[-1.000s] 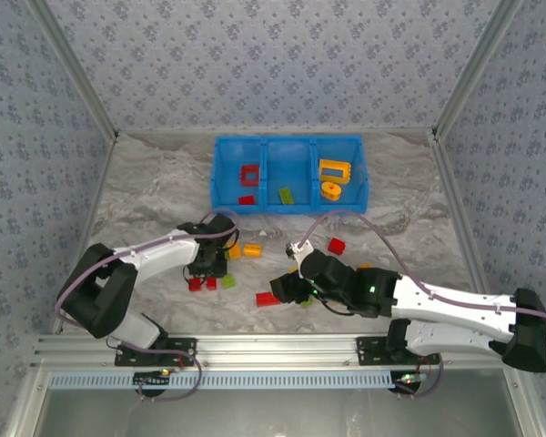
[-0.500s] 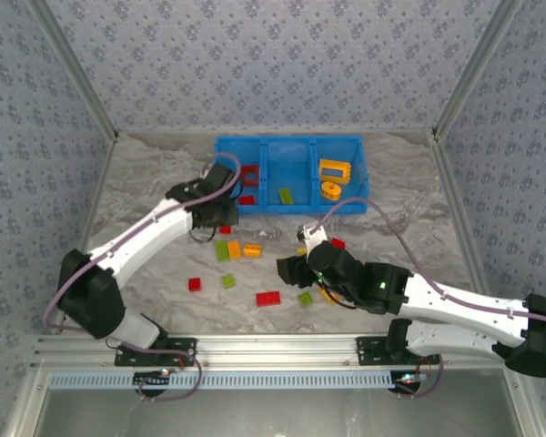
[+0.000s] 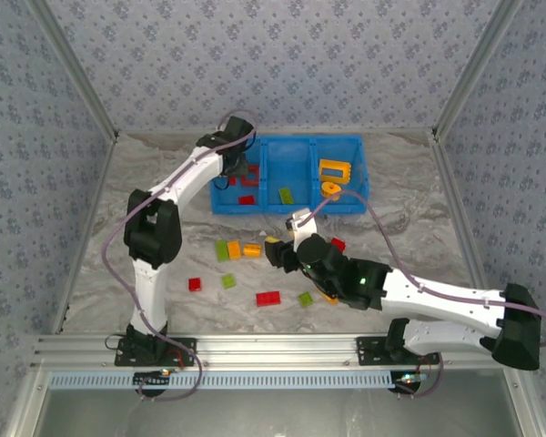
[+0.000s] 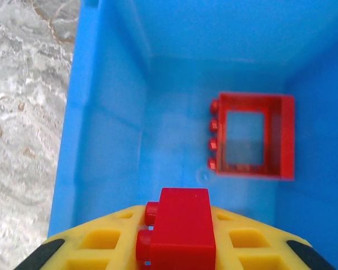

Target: Sort the legos into containers by color

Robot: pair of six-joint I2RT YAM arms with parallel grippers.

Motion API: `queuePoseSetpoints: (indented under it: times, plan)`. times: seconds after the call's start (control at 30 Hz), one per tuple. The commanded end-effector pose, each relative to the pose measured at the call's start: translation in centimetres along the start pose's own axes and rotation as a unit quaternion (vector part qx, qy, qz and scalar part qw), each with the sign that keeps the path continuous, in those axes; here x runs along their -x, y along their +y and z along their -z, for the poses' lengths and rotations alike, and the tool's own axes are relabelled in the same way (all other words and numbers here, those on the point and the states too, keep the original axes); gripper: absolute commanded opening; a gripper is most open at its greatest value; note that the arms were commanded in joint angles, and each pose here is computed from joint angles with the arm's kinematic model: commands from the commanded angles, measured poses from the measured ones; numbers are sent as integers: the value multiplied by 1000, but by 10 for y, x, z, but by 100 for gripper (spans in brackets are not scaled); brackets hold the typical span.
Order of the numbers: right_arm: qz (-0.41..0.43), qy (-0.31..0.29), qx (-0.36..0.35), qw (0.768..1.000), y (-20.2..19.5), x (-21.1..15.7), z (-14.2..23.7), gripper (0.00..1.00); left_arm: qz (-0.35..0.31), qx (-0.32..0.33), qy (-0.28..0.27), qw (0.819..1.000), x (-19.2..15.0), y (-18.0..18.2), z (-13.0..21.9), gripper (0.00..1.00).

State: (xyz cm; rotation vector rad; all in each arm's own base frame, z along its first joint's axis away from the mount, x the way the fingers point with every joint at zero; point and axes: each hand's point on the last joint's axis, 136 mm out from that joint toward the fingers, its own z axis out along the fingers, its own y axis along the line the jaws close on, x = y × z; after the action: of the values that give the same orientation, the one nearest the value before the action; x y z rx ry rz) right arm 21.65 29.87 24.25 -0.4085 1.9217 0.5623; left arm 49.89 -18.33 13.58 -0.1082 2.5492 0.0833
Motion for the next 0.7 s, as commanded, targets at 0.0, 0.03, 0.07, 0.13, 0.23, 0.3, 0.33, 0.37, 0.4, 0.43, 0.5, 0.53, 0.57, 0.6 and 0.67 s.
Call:
queuePoseSetpoints:
  times: [0.0,0.03,0.07,0.13,0.23,0.3,0.33,0.37,0.4,0.43,0.5,0.53,0.57,0.6,0.67]
  plan:
    - [26,-42,14,999,14,21,-12,64,-8,2,-2,1000,17,0,-12,30]
    - [32,-38,15,999,18,20,-16,64,-11,2,1,1000,18,-2,-18,31]
    - [35,-35,15,999,20,20,-20,64,-13,-1,2,1000,19,-5,-24,32]
    - [38,-32,18,999,23,18,-24,65,-16,-6,6,1000,20,-11,-35,33]
    - [36,-28,19,999,25,16,-27,65,-21,-10,14,1000,21,-19,-49,37]
    - [36,-24,15,999,23,13,-27,65,-22,-11,24,999,21,-22,-55,45]
    - [35,-22,11,999,21,12,-27,66,-21,-10,27,999,21,-22,-55,49]
    - [37,-19,7,999,18,10,-26,66,-19,-12,28,999,22,-22,-53,53]
    - [39,-17,1,999,15,9,-25,66,-17,-15,27,999,24,-23,-49,56]
    - [40,-15,-6,999,11,8,-24,66,-14,-15,23,1000,26,-22,-45,57]
    - [34,-10,-25,999,0,7,-19,67,-5,-18,10,1000,33,-19,-29,59]
    - [32,-5,-38,999,-7,5,-17,67,0,-18,5,1000,36,-17,-21,59]
    - [29,2,-56,998,-17,3,-13,67,7,-22,-2,1000,40,-16,-10,59]
    - [25,12,-79,996,-29,0,-9,67,12,-24,-10,1000,43,-15,0,59]
    - [9,27,-130,991,-55,-5,4,67,19,-32,-28,999,48,-14,24,59]
